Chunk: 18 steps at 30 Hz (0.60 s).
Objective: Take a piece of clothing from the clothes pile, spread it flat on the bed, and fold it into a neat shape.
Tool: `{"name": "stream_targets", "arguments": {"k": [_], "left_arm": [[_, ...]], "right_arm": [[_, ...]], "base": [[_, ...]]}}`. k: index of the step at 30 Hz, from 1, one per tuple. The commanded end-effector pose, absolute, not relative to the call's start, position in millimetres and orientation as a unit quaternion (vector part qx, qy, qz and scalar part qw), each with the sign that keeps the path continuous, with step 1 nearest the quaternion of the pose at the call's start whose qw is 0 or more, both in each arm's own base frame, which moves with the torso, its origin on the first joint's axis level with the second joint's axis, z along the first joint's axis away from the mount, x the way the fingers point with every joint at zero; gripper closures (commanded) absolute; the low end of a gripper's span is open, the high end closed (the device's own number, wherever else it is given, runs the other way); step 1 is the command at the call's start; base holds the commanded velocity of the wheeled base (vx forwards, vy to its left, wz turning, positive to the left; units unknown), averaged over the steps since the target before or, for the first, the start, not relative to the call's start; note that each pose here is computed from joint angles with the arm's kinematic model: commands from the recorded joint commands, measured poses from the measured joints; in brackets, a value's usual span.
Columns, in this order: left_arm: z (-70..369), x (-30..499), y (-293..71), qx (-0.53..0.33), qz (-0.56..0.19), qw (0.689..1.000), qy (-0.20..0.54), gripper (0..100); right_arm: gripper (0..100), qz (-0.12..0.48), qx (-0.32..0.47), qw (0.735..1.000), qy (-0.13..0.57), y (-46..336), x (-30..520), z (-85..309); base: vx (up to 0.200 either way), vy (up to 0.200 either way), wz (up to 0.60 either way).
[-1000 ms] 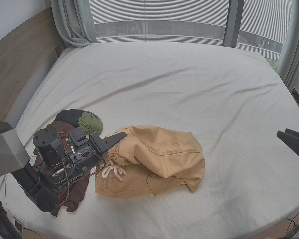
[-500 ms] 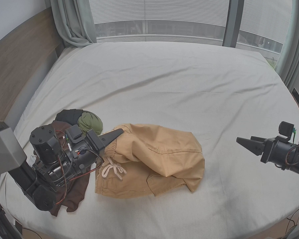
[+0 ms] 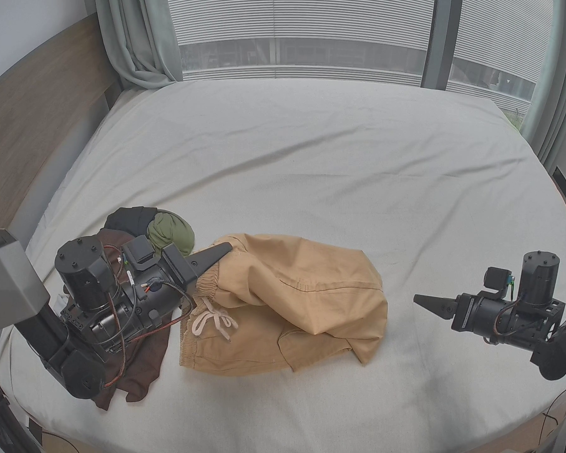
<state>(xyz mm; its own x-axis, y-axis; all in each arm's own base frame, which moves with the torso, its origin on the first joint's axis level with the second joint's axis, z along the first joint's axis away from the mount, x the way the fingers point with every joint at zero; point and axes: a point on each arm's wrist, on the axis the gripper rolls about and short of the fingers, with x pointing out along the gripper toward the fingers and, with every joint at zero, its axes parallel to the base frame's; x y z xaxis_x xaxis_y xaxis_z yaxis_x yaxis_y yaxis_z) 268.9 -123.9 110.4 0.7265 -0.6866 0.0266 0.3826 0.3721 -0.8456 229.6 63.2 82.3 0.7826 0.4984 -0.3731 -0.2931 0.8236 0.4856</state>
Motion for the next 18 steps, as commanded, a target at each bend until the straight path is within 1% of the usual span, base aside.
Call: {"name": "stream_targets", "arguments": {"k": [1, 6, 12, 13, 14, 15, 18], "left_arm": [[109.4, 269.6, -124.0, -0.453, -0.329, 0.811, 0.169, 100], [109.5, 269.0, -124.3, -0.453, -0.329, 0.811, 0.169, 100], [109.8, 269.3, -124.4, -0.453, -0.330, 0.811, 0.168, 100], [109.8, 269.3, -124.4, -0.453, -0.330, 0.811, 0.168, 100], [110.0, 269.1, -123.8, -0.453, -0.329, 0.811, 0.168, 100], [110.5, 268.9, -123.7, -0.453, -0.330, 0.811, 0.167, 100], [111.4, 268.6, -123.6, -0.453, -0.330, 0.811, 0.166, 100]], "right_arm": [[0, 0.202, 0.210, 0.910, 0.294, 66.9, 239.8, 52.3], [0, 0.201, 0.209, 0.909, 0.300, 69.2, 244.4, 35.0], [0, 0.209, 0.202, 0.901, 0.322, 79.3, 246.0, -3.8], [0, 0.209, 0.202, 0.901, 0.322, 79.3, 246.0, -3.8], [0, 0.198, 0.199, 0.907, 0.314, 82.7, 249.3, -13.6], [0, 0.181, 0.198, 0.907, 0.323, 82.9, 251.9, -21.3], [0, 0.175, 0.207, 0.906, 0.324, 85.4, 257.7, -26.1]], "base": [[0.000, 0.000, 0.00], [0.000, 0.000, 0.00], [0.000, 0.000, 0.00], [0.000, 0.000, 0.00], [0.000, 0.000, 0.00], [0.000, 0.000, 0.00], [0.000, 0.000, 0.00]]}}
